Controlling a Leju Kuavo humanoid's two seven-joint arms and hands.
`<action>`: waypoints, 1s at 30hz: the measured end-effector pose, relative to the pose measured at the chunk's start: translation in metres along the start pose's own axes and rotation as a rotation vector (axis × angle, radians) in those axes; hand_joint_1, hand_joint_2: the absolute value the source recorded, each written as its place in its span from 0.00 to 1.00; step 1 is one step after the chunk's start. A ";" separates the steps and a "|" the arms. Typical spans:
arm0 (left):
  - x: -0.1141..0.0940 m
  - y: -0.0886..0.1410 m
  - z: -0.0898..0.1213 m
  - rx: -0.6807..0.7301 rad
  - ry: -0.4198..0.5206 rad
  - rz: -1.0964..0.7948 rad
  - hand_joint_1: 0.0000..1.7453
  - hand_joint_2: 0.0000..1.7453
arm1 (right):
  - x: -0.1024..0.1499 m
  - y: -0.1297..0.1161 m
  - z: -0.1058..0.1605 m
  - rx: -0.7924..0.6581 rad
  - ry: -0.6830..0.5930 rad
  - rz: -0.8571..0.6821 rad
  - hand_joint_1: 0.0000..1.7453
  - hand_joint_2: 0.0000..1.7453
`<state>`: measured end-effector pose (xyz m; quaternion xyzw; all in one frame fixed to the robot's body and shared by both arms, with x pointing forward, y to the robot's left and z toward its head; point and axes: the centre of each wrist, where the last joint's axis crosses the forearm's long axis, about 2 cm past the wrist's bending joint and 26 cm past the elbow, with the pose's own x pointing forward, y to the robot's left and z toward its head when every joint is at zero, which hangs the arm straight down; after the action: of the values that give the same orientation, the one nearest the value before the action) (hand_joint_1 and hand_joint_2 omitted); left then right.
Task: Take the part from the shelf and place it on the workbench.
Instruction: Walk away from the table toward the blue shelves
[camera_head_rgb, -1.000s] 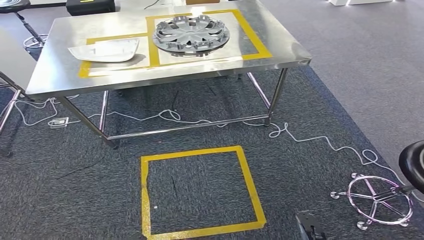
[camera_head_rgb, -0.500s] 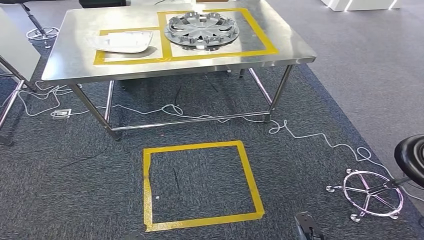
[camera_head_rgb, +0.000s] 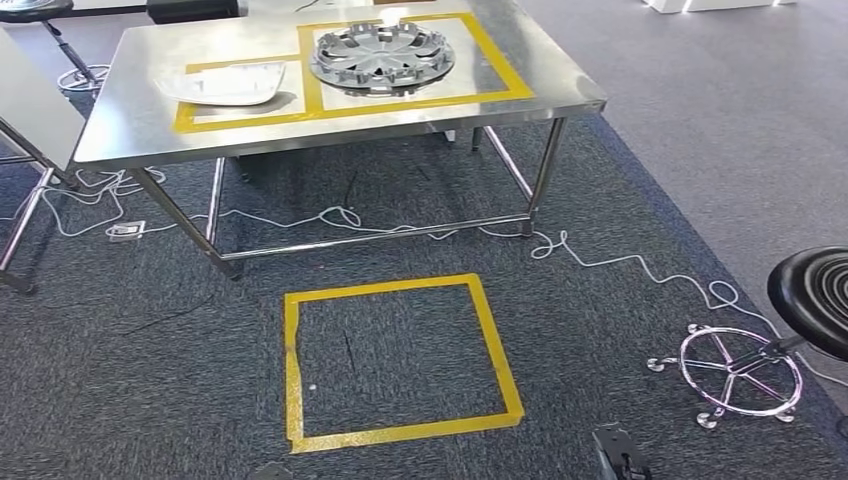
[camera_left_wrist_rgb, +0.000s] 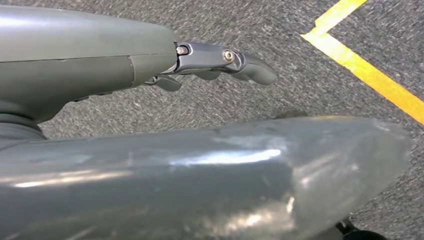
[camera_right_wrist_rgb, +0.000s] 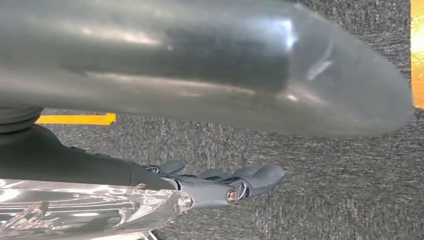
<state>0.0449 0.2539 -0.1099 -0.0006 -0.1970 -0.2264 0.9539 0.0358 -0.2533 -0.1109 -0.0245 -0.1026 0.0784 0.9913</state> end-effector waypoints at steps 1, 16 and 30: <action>0.000 0.000 0.000 0.000 0.000 0.000 0.00 0.00 | 0.000 0.000 0.000 0.000 0.000 -0.001 0.00 0.00; 0.000 0.000 0.000 0.006 -0.002 0.003 0.00 0.00 | 0.000 0.000 0.000 0.002 -0.009 0.004 0.00 0.00; 0.001 -0.001 0.000 -0.003 -0.007 -0.002 0.00 0.00 | -0.001 0.001 0.000 0.057 -0.037 0.017 0.00 0.00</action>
<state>0.0457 0.2527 -0.1098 -0.0025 -0.2002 -0.2276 0.9530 0.0349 -0.2529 -0.1111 0.0042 -0.1182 0.0903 0.9889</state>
